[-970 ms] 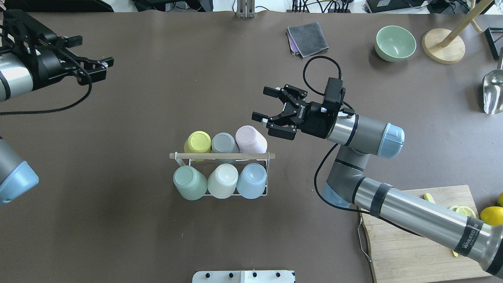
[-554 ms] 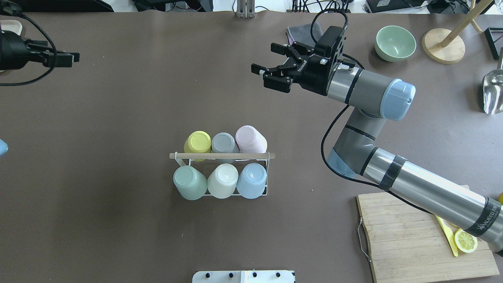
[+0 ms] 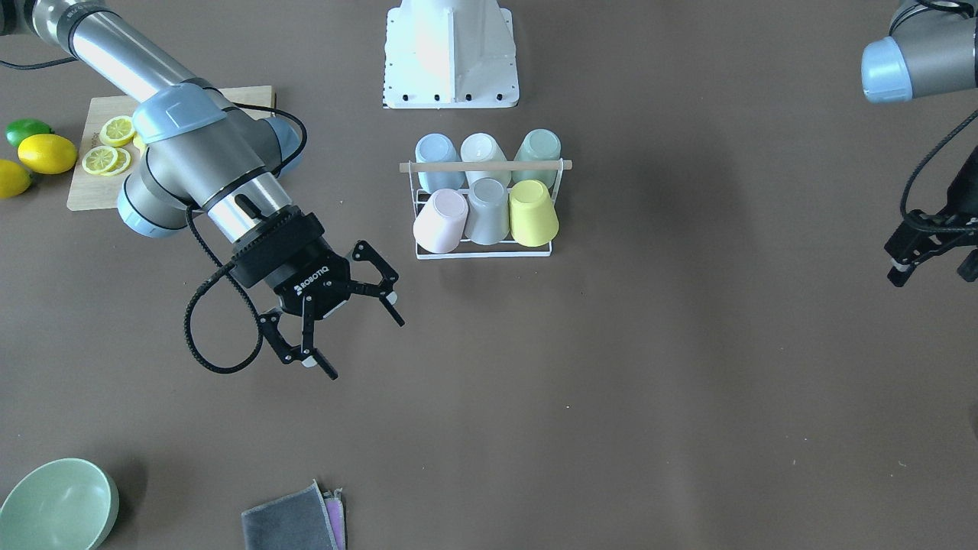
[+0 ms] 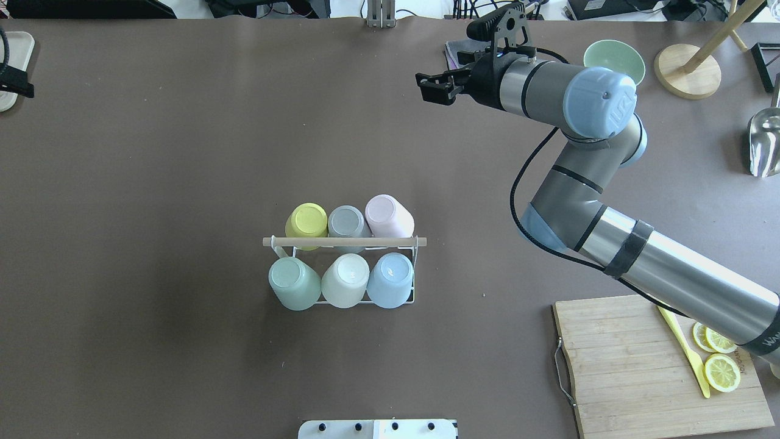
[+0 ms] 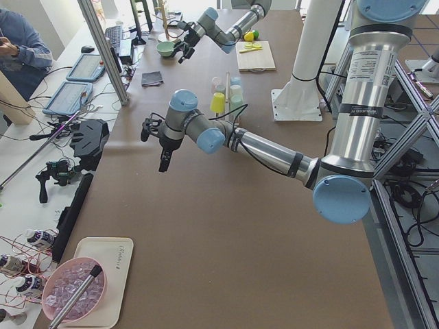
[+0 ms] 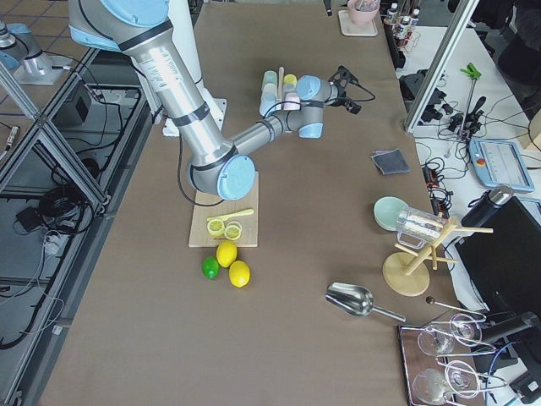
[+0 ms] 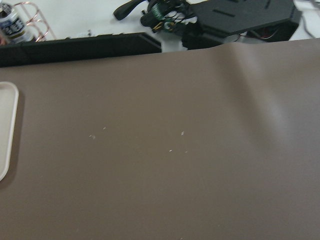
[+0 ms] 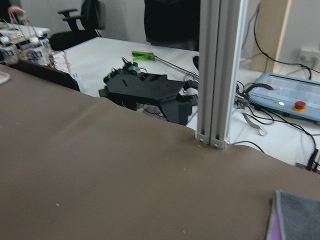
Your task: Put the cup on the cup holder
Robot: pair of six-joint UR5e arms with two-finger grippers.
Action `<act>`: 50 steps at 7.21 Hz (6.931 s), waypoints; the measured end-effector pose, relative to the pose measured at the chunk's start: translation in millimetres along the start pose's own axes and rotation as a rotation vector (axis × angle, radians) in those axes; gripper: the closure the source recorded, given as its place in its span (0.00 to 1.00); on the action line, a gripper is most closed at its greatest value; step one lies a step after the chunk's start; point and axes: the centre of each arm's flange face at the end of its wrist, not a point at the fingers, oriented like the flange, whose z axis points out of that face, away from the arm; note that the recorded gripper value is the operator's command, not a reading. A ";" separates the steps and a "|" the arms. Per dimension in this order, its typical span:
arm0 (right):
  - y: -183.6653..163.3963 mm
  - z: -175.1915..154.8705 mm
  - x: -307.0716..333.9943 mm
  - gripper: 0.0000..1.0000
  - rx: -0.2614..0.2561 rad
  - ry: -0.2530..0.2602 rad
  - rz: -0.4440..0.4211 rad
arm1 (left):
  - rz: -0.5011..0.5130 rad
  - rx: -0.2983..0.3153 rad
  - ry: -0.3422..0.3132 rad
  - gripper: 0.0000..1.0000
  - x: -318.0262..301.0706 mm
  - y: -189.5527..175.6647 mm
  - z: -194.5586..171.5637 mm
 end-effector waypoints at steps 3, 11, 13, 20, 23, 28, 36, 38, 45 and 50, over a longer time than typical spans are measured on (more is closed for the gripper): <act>22.6 -7.2 60.6 0.00 -0.358 0.244 0.079 | -0.203 -0.100 -0.065 0.03 -77.4 -7.9 -17.2; 36.3 -252.2 296.6 0.00 -0.858 0.477 0.502 | 0.061 -0.200 -0.074 0.03 -249.0 25.1 -10.8; 96.5 -316.7 360.8 0.00 -0.926 0.437 0.471 | 0.056 -0.222 0.021 0.03 -245.8 28.0 -7.0; 218.9 -394.9 452.1 0.00 -0.832 0.318 0.510 | -0.005 -0.330 0.149 0.03 -221.7 25.2 3.2; 198.3 -412.8 451.4 0.00 -0.820 0.347 0.563 | 0.135 -0.344 0.162 0.03 -164.0 15.0 25.0; 191.1 -419.4 442.1 0.00 -0.841 0.360 0.590 | 0.456 -0.331 0.095 0.03 -152.6 24.1 28.4; 192.4 -422.2 444.7 0.00 -0.838 0.360 0.596 | 0.347 -0.354 0.041 0.03 -217.0 48.1 26.4; 193.0 -422.3 444.6 0.00 -0.838 0.357 0.596 | 0.332 -0.359 0.041 0.03 -225.3 50.5 28.7; 196.9 -422.8 445.9 0.00 -0.843 0.354 0.599 | 0.334 -0.350 0.051 0.02 -229.7 51.4 25.0; 196.9 -422.7 445.6 0.00 -0.843 0.351 0.600 | 0.363 -0.351 0.118 0.02 -226.1 53.5 25.1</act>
